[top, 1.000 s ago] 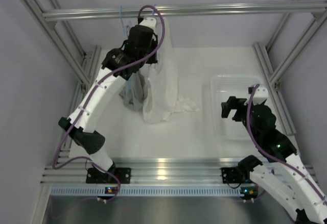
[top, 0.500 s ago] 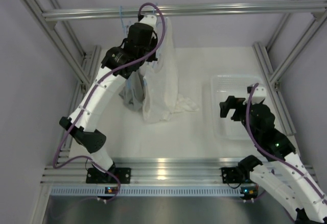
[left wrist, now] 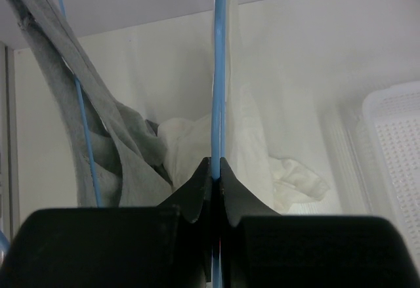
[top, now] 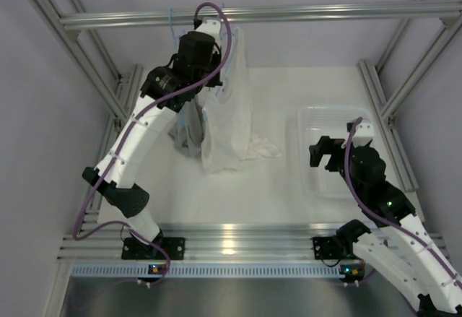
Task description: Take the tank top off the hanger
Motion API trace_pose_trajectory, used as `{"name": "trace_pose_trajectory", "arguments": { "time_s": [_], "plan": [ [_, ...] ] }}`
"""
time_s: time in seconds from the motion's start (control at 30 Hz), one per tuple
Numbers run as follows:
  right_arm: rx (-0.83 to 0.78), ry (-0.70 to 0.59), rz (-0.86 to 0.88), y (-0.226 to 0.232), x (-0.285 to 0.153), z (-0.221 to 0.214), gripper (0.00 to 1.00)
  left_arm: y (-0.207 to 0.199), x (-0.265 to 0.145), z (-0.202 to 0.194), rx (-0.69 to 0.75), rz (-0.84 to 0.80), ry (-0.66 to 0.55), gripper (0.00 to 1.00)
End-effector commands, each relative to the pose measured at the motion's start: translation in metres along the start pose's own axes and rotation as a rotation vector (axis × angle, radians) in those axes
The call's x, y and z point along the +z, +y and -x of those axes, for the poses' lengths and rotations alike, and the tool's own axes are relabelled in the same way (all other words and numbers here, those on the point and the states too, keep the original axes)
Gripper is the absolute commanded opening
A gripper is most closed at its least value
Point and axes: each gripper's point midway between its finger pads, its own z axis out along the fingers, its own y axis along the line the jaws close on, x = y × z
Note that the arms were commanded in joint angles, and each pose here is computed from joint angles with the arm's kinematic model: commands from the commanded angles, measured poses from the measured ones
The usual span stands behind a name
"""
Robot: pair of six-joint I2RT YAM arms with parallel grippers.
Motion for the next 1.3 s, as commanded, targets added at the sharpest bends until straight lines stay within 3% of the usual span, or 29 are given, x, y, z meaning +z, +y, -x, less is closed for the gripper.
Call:
{"name": "trace_pose_trajectory", "arguments": {
  "time_s": [0.0,0.27,0.5,0.93,1.27],
  "plan": [
    [0.031,-0.071,0.04,0.011,0.001,0.018,0.99,0.004,-0.042,0.057,-0.087,-0.033,-0.207,0.0],
    [0.036,-0.081,0.042,0.01,-0.002,0.018,0.99,0.001,-0.065,0.068,-0.131,-0.097,-0.263,0.0],
    [0.039,-0.098,0.047,0.01,-0.006,0.022,0.99,0.002,-0.07,0.056,-0.144,-0.108,-0.247,0.0],
    [0.04,-0.103,0.089,0.019,-0.005,0.029,0.99,-0.001,-0.108,0.007,-0.173,-0.233,-0.176,0.0],
    [-0.004,-0.148,0.292,0.064,0.002,0.054,0.99,-0.015,-0.146,-0.018,-0.168,-0.408,-0.147,0.0]
  ]
}}
